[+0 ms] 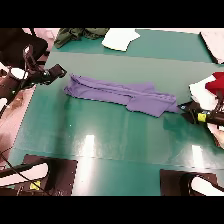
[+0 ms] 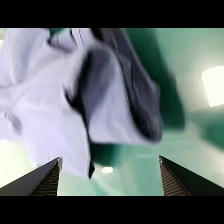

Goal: Fold the shirts.

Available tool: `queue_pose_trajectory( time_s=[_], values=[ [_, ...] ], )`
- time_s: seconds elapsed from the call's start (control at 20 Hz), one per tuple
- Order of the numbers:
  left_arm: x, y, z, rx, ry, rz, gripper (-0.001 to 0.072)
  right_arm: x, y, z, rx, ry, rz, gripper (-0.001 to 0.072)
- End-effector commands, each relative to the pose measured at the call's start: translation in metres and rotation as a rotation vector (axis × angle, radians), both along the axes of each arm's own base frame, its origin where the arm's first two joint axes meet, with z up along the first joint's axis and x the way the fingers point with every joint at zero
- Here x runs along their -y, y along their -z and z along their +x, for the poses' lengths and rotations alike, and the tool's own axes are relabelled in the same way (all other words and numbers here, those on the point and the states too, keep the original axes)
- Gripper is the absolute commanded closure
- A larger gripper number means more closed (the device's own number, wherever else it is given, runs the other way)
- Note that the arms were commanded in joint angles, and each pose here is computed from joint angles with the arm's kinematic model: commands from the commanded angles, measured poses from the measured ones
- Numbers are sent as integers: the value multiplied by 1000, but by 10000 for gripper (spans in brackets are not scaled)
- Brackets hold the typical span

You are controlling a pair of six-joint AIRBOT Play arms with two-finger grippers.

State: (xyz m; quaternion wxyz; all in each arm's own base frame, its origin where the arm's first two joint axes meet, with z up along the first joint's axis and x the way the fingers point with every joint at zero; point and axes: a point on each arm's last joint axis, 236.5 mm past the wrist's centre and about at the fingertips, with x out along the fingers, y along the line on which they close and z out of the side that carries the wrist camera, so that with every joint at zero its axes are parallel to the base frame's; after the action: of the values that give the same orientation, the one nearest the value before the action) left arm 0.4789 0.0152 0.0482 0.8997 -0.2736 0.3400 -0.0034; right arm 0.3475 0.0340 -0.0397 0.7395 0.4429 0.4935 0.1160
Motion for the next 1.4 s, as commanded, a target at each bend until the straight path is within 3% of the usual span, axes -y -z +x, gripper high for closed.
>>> queue_pose_trajectory(
  time_s=[0.0,0.25,0.6,0.65,0.7,0.75,0.8,0.9,0.95,1.0,1.05,1.1,1.15,1.2,1.25,1.3,1.35],
  values=[
    [11,0,-7,-26,32,-38,-2,-9,14,-14,-7,17,50,14],
    [23,5,-16,-68,70,-74,-1,-8,33,-2,-25,56,13,14],
    [47,-3,-20,-64,140,-158,-1,-74,44,74,9,-17,27,28],
    [51,-3,-22,-68,152,-175,-1,-83,41,82,18,-29,43,104],
    [55,-5,-23,-65,165,-182,0,-93,36,89,34,-54,48,227],
    [60,-6,-23,-55,187,-171,0,-100,30,95,57,-77,40,422],
    [69,-6,-23,-49,216,-154,0,-105,22,101,93,-89,19,566],
    [100,-6,-25,-38,292,-123,0,-108,2,114,174,-84,-34,701],
    [119,-5,-25,-27,324,-113,1,-108,-11,118,213,-69,-57,702],
    [138,-5,-24,-13,349,-101,84,-107,-26,122,258,-59,-82,702],
    [158,-6,-21,13,367,-84,244,-107,-43,124,309,-57,-105,703],
    [174,-5,-16,43,371,-66,298,-106,-64,126,367,-55,-126,703],
    [189,-5,-11,75,367,-49,300,-103,-84,127,418,-39,-140,703],
    [202,-2,-8,97,367,-34,396,-103,-102,127,461,-26,-151,704],
    [214,2,-6,114,369,-20,591,-99,-119,128,500,-5,-163,704],
    [225,9,-4,120,369,-11,594,-97,-134,126,533,6,-167,704],
    [237,20,-6,110,382,-5,674,-97,-144,124,555,7,-167,704]
  ],
)
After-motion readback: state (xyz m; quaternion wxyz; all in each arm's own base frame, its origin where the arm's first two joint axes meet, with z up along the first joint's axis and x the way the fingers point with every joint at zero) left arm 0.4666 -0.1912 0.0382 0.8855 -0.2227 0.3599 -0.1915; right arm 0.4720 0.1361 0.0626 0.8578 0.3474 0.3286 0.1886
